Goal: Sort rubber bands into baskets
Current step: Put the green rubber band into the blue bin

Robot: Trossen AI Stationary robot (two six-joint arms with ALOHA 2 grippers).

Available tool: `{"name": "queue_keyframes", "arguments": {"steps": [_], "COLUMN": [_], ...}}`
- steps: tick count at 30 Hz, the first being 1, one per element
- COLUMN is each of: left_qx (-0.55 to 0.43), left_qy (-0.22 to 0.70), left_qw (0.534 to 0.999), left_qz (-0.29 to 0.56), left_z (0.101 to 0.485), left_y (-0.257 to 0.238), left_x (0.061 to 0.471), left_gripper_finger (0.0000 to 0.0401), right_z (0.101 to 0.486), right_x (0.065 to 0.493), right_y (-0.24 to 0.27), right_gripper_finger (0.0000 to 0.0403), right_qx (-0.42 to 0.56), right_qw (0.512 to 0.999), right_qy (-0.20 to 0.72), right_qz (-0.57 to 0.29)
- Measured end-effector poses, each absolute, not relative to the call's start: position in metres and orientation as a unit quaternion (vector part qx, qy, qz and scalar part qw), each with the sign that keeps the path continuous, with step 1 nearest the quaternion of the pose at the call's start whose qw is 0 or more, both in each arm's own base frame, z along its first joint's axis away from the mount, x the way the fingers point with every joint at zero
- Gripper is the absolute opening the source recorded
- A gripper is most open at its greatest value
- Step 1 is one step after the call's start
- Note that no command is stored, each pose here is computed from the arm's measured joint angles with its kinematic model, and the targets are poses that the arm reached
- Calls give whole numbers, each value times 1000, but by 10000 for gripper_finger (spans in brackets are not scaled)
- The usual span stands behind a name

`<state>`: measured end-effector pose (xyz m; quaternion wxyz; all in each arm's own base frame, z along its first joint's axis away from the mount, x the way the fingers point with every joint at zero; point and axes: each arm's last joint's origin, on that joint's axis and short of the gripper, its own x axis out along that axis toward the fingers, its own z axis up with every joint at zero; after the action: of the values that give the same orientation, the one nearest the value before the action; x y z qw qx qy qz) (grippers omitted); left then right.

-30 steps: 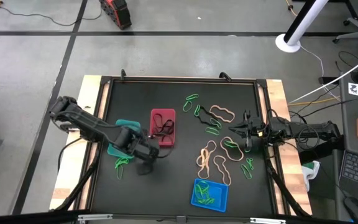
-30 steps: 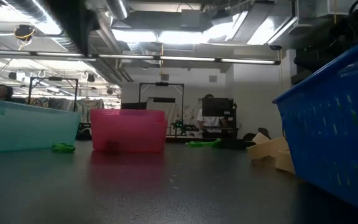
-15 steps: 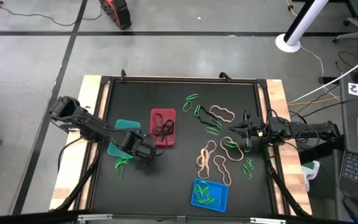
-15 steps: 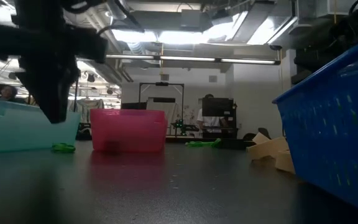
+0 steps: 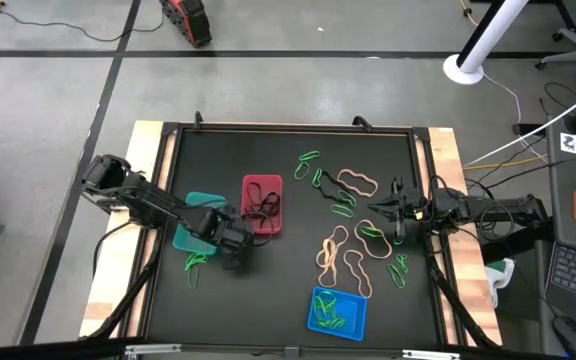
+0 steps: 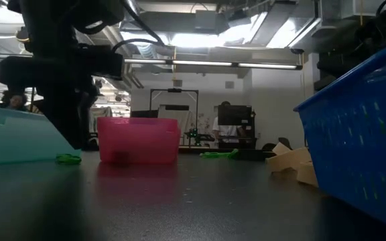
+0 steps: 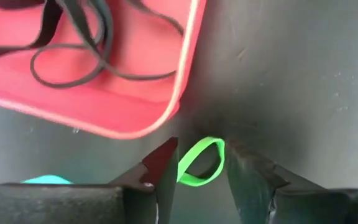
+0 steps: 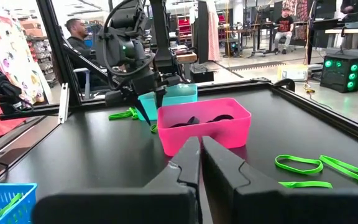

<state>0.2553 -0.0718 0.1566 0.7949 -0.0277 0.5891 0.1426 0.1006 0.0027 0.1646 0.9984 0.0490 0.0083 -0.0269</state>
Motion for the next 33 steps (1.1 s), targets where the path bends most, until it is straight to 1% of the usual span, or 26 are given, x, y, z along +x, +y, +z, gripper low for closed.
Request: {"name": "queue_keyframes", "arguments": {"steps": [13,20,30,33], "left_qx": [-26,-6,-2,-5], "left_qy": [608,616,631,631], "left_qw": [783,779,767,767], "left_qz": [127,114,118,119], "left_z": [149,146,135,135], "left_y": [-74,-74,-75,-75], "left_x": [256,257,260,260], "left_gripper_finger": [127,127,127,118], "right_z": [165,165,165,165], "right_x": [101,101,101,101], "right_y": [3,3,3,3], "right_gripper_finger": [19,19,19,19], "right_qx": [49,49,49,49], "right_qw": [998,998,998,998], "right_qy": [9,9,8,9], "right_qz": [-27,-27,-27,-27]}}
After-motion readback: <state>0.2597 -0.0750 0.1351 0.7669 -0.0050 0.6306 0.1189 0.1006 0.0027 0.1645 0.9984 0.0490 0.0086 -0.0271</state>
